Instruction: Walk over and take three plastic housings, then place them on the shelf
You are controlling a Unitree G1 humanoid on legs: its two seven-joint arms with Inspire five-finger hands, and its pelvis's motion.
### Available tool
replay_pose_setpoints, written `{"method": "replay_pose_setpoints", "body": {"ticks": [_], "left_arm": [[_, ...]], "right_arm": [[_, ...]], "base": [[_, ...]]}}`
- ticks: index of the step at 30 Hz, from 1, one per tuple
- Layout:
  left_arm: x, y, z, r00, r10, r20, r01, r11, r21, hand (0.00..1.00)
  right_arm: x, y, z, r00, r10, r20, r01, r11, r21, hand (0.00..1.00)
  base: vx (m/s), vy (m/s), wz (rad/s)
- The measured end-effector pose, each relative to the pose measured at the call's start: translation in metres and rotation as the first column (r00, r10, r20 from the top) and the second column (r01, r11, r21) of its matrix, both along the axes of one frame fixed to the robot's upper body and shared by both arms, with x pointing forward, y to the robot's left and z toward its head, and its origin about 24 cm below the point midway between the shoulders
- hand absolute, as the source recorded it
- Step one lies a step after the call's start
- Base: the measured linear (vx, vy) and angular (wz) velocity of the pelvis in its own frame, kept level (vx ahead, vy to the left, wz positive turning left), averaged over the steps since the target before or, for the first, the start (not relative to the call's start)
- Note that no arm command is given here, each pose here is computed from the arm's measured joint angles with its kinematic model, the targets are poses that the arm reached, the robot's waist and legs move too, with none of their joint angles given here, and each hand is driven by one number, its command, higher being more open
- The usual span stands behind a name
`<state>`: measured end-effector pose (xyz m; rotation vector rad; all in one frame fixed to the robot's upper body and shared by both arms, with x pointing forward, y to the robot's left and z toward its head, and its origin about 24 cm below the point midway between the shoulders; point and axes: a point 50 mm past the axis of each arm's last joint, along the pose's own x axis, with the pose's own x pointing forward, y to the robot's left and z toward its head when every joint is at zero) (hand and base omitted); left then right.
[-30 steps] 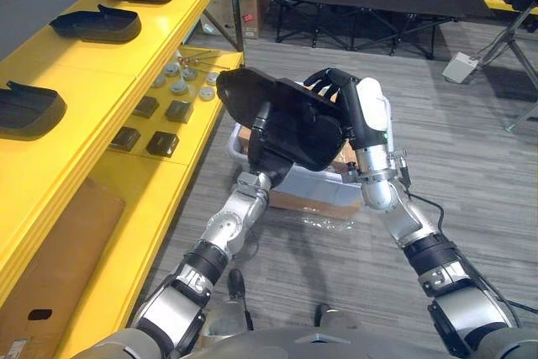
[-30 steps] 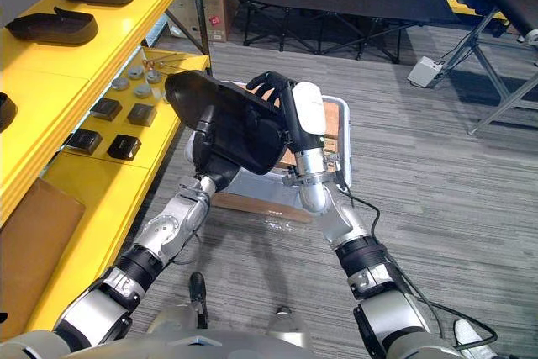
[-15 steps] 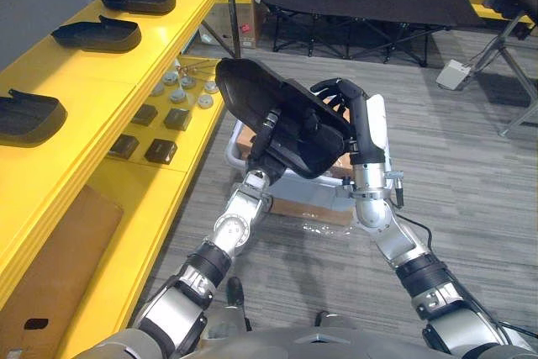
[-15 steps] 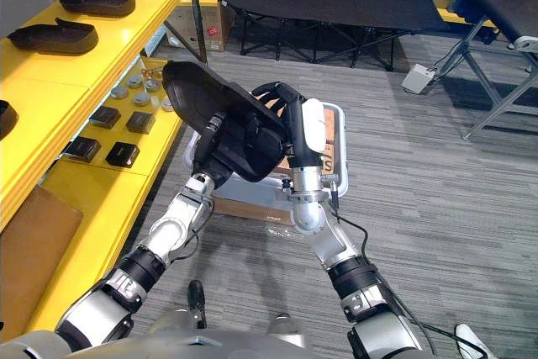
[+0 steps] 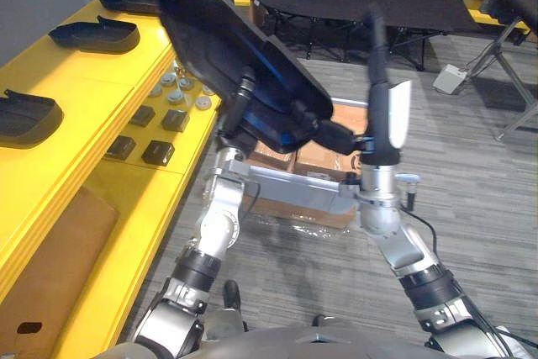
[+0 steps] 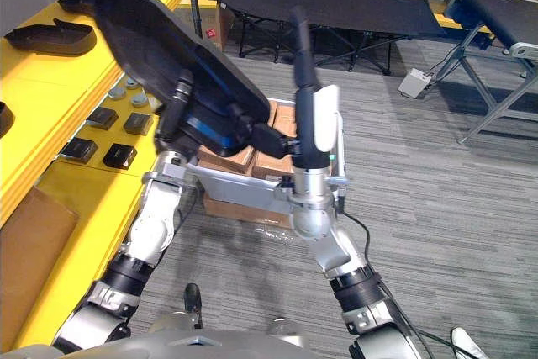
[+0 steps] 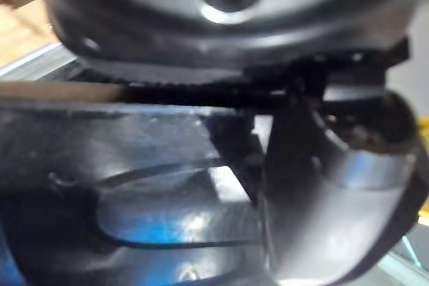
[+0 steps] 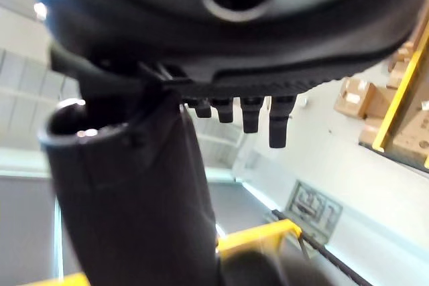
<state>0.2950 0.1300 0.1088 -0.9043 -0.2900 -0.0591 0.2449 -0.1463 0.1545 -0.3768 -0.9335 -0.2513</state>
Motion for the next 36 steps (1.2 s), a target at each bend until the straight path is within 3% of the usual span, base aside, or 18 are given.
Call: {"method": "replay_pose_setpoints", "body": {"ticks": [2,6,9,12,20,26,31,36], "left_arm": [[-0.008,0.029,0.001,0.975,0.222,-0.014,-0.218,0.968,0.125,0.0],[-0.033,0.077,0.001,0.809,0.588,-0.007,-0.552,0.764,0.335,0.0],[-0.05,0.1,0.006,0.702,0.709,0.058,-0.658,0.616,0.432,0.0],[-0.067,0.112,0.011,0.681,0.721,0.13,-0.681,0.557,0.476,0.0],[-0.111,0.101,-0.013,0.837,0.536,0.111,-0.501,0.667,0.551,0.0],[-0.123,0.1,-0.024,0.858,0.509,0.075,-0.444,0.659,0.607,0.0],[-0.13,0.104,-0.013,0.804,0.585,0.107,-0.521,0.607,0.6,0.0],[-0.142,0.118,-0.017,0.732,0.676,0.089,-0.576,0.544,0.61,0.0]], "right_arm": [[-0.008,-0.022,0.007,1.0,0.011,-0.005,-0.011,0.992,0.126,1.0],[-0.025,-0.058,-0.009,0.984,0.137,-0.11,-0.084,0.915,0.395,1.0],[-0.035,-0.078,-0.034,0.952,0.19,-0.241,-0.046,0.865,0.5,1.0],[-0.043,-0.083,-0.054,0.903,0.233,-0.36,-0.012,0.853,0.522,1.0],[-0.058,-0.077,-0.097,0.739,0.314,-0.597,0.056,0.854,0.518,1.0],[-0.059,-0.076,-0.12,0.683,0.261,-0.682,0.154,0.861,0.485,1.0],[-0.035,-0.032,-0.134,0.634,0.391,-0.667,0.078,0.826,0.558,1.0],[-0.007,0.009,-0.124,0.606,0.415,-0.678,-0.075,0.879,0.471,1.0]], "base": [[0.0,0.0,0.0],[0.0,0.0,0.0],[0.0,0.0,0.0],[0.0,0.0,-0.05],[0.0,-0.002,-0.01],[-0.01,-0.006,0.23],[0.0,-0.02,0.46],[0.0,-0.04,0.54]]}}
